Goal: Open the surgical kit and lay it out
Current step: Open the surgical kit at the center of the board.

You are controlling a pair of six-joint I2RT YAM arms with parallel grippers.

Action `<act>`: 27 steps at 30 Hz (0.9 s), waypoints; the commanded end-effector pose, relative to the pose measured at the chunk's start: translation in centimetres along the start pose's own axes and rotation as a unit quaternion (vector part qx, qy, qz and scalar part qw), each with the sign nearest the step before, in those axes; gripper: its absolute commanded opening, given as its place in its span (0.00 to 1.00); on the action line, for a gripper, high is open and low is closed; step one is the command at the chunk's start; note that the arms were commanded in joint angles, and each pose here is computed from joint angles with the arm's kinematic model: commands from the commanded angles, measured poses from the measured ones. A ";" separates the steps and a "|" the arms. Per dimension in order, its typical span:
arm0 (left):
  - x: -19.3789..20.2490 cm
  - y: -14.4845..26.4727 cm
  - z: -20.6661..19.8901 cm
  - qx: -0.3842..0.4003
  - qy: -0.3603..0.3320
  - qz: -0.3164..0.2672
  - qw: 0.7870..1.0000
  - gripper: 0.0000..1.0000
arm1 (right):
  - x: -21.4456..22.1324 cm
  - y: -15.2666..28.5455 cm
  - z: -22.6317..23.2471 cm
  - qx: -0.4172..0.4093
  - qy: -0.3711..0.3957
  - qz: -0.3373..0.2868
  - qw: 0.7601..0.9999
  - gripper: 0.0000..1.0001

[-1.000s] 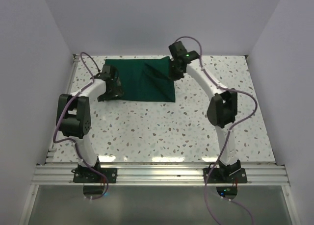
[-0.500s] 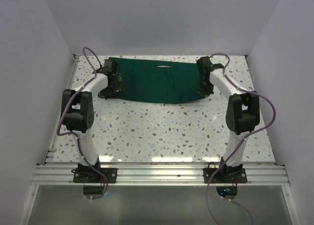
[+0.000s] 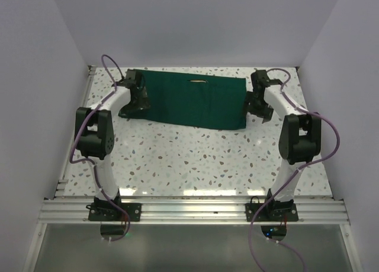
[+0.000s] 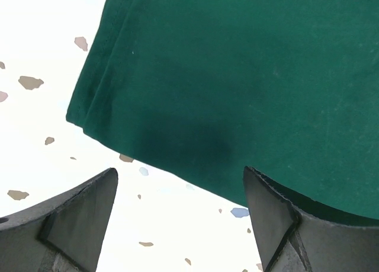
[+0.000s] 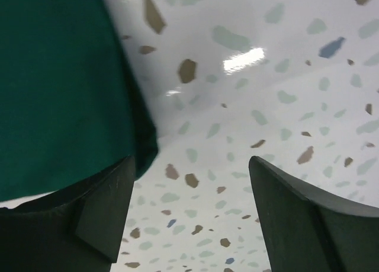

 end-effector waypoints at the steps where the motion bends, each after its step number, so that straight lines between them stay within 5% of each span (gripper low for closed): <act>1: 1.2 0.0 -0.2 -0.003 -0.012 0.012 1.000 0.90 | -3.3 5.0 3.9 -0.152 -0.005 -0.060 0.986 0.78; 8: 1.6 0.5 -0.4 0.002 -0.020 0.013 1.000 0.90 | -7.0 2.6 8.1 -0.197 -0.012 -0.038 0.980 0.58; 27: 2.6 2.2 1.0 -0.014 -0.042 0.008 0.999 0.90 | -15.7 -4.3 9.0 -0.118 -0.095 -0.112 0.982 0.52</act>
Point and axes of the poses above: each gripper's point midway between its finger pads, its own y axis back along the fingers, its own z axis along the line the jaws close on, x = y × z, the point moved 5 cm from there along y, back along the fingers, and after that the axes turned 1 degree about -y, right-handed, at the moved point
